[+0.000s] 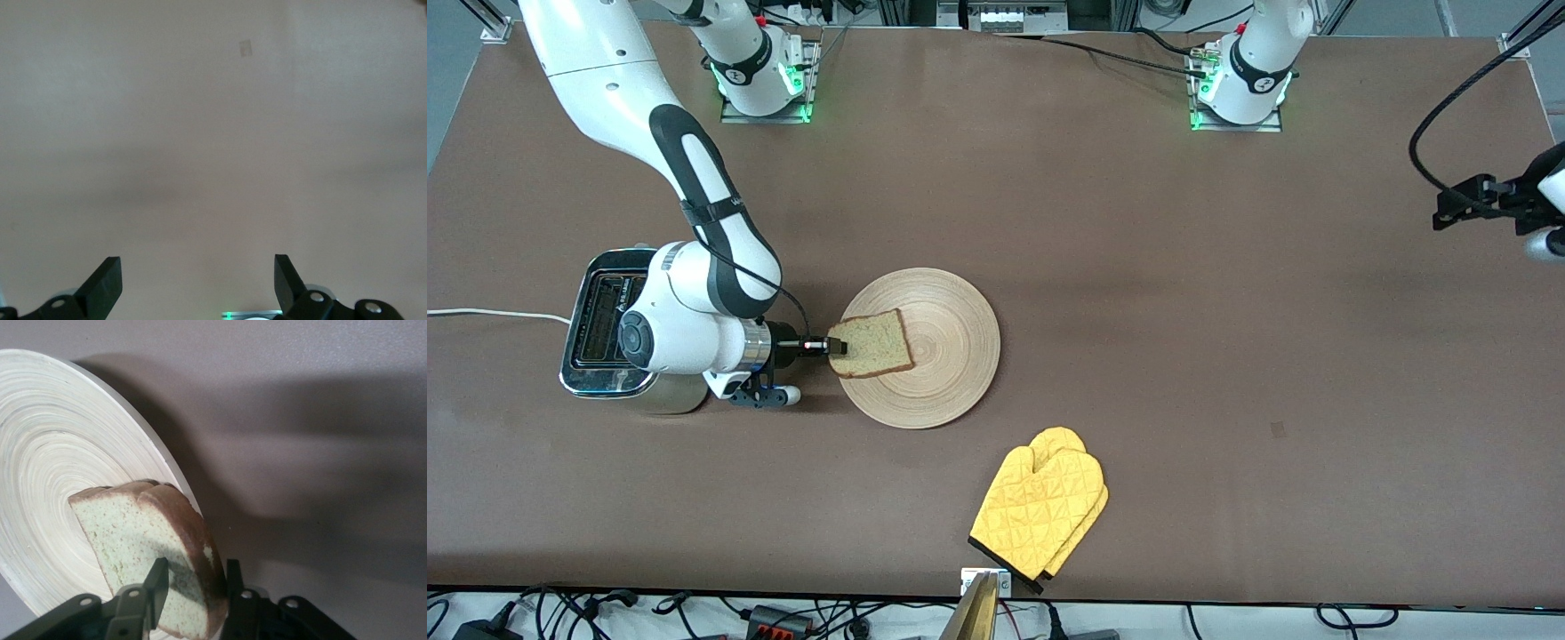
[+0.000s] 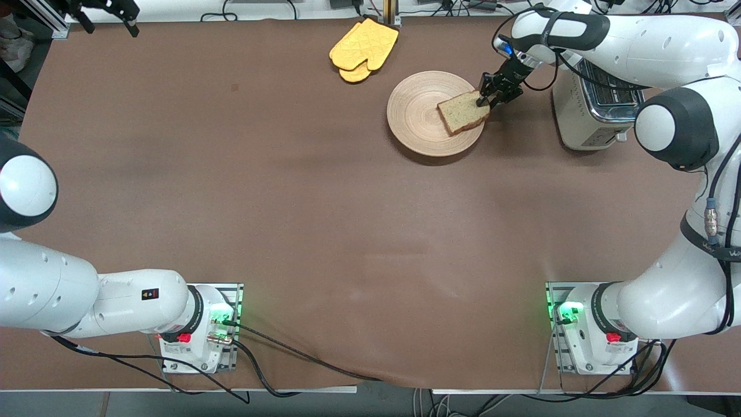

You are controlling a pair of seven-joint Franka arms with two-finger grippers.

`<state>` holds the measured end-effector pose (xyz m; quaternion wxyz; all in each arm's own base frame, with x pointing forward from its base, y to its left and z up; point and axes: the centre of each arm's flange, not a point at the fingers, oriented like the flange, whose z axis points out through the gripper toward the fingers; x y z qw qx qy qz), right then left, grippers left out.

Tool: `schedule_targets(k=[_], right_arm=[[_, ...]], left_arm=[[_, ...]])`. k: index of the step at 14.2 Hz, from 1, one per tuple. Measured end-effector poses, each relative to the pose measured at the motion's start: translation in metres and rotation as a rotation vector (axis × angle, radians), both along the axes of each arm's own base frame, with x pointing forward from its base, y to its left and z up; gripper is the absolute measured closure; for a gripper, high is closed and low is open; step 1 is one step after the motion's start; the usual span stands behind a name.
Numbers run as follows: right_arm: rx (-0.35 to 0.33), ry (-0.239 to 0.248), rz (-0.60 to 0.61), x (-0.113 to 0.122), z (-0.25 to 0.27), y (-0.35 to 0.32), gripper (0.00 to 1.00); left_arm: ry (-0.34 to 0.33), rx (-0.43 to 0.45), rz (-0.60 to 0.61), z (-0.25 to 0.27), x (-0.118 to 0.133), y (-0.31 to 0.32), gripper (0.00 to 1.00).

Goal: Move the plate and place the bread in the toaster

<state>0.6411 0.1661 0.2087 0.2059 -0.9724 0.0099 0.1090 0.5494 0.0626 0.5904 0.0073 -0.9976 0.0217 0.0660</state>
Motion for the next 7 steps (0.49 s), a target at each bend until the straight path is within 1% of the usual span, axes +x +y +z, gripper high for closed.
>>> schedule_targets(k=[1, 2, 3, 4, 5, 7], right_arm=[[0.000, 0.000, 0.001, 0.000, 0.000, 0.000, 0.73], [0.000, 0.000, 0.001, 0.000, 0.000, 0.000, 0.80], [0.001, -0.001, 0.002, 0.000, 0.000, 0.000, 0.80], [0.001, -0.001, 0.002, 0.000, 0.000, 0.000, 0.87], [0.002, -0.002, 0.003, 0.000, 0.001, 0.001, 0.91], [0.003, -0.003, 0.003, 0.001, 0.001, 0.001, 0.91]], left_arm=[[0.001, -0.011, 0.016, -0.002, -0.006, 0.007, 0.00], [0.003, -0.016, 0.022, -0.004, -0.011, 0.008, 0.00], [0.004, -0.018, 0.022, -0.007, -0.015, 0.006, 0.00], [0.001, -0.018, 0.021, -0.009, -0.020, 0.003, 0.00], [-0.001, -0.018, 0.018, -0.010, -0.024, 0.000, 0.00], [-0.005, -0.018, 0.018, -0.010, -0.030, -0.003, 0.00]])
